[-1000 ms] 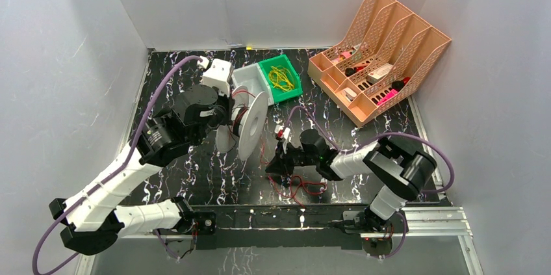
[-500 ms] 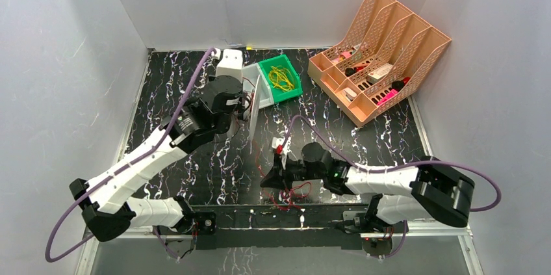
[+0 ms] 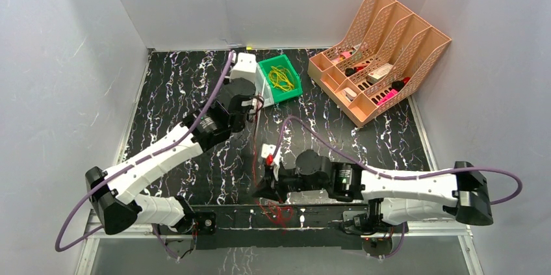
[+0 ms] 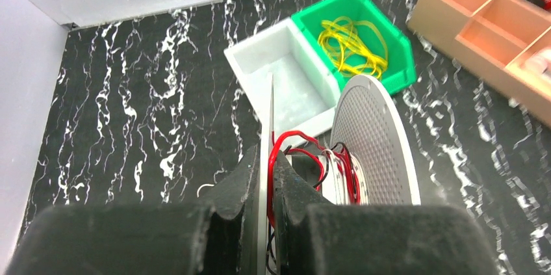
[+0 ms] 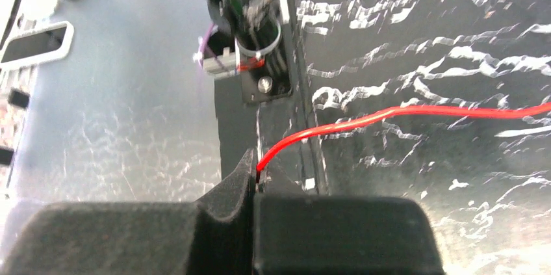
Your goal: Wrap the cables
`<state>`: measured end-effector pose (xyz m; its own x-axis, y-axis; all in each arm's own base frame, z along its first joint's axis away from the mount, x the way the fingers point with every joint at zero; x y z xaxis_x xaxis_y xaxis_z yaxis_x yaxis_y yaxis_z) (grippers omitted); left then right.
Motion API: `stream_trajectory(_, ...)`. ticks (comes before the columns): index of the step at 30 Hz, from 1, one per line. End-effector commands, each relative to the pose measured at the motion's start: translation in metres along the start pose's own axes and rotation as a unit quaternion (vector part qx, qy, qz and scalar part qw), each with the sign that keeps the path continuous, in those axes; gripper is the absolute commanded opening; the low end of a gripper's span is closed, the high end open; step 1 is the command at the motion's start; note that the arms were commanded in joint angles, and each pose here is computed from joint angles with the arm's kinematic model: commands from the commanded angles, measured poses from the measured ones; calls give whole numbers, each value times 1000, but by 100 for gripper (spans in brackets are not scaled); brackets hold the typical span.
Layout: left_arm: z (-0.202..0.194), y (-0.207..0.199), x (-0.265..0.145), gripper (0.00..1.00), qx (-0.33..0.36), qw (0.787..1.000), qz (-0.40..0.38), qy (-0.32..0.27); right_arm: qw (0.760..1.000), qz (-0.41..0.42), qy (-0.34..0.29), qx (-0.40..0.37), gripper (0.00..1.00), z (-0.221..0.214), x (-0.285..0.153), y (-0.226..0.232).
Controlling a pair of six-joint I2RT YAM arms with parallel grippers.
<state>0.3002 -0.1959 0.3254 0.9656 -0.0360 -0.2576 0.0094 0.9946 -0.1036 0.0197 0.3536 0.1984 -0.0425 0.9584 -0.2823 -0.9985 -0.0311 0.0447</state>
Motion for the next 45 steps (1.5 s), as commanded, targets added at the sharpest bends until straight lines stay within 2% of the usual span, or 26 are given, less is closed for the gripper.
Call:
stream_trajectory(1, -2, 6, 2, 0, -24, 999, 4, -26, 999, -34, -20, -14, 0, 56, -18, -6)
stream_trajectory(6, -32, 11, 2, 0, -18, 1000, -6, 2, 997, -74, -10, -25, 0, 88, -29, -18)
stream_trajectory(15, -77, 5, -15, 0, 32, 991, -92, 89, 970, -208, 92, -82, 0, 103, -51, -73)
stream_trajectory(18, -89, -1, -40, 0, 75, 971, -180, 136, 958, -256, 104, -74, 0, 103, -79, -127)
stream_trajectory(20, -93, 2, -49, 0, 102, 962, -198, 158, 946, -295, 121, -63, 0, 96, -97, -159)
stream_trajectory(23, -99, -5, -72, 0, 124, 936, -273, 186, 915, -371, 158, -23, 0, 66, -126, -212)
stream_trajectory(26, -89, -12, -94, 0, 110, 918, -329, 191, 898, -406, 170, 23, 0, 34, -135, -237)
stream_trajectory(29, -81, -17, -107, 0, 95, 909, -356, 194, 892, -413, 172, 66, 0, -3, -139, -251)
stream_trajectory(32, -68, -17, -119, 0, 85, 903, -378, 183, 893, -408, 155, 109, 0, -27, -140, -259)
stream_trajectory(37, -38, -19, -145, 0, 68, 890, -419, 164, 896, -400, 137, 132, 0, -55, -135, -257)
stream_trajectory(45, 5, -21, -170, 0, 36, 881, -455, 121, 910, -366, 94, 170, 11, -86, -120, -244)
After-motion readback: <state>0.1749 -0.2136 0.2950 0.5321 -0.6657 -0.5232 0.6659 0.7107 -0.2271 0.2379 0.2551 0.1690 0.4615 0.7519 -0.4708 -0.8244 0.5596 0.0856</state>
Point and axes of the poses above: each gripper's point midway between its finger pads, its own x axis out along the fingers, its own y axis along the line the jaws close on, z = x × y, the point moved 2 cm from there along -x, back along the fingers, and after that the axes turned 14 degrees about -x, right-handed, at the moved point
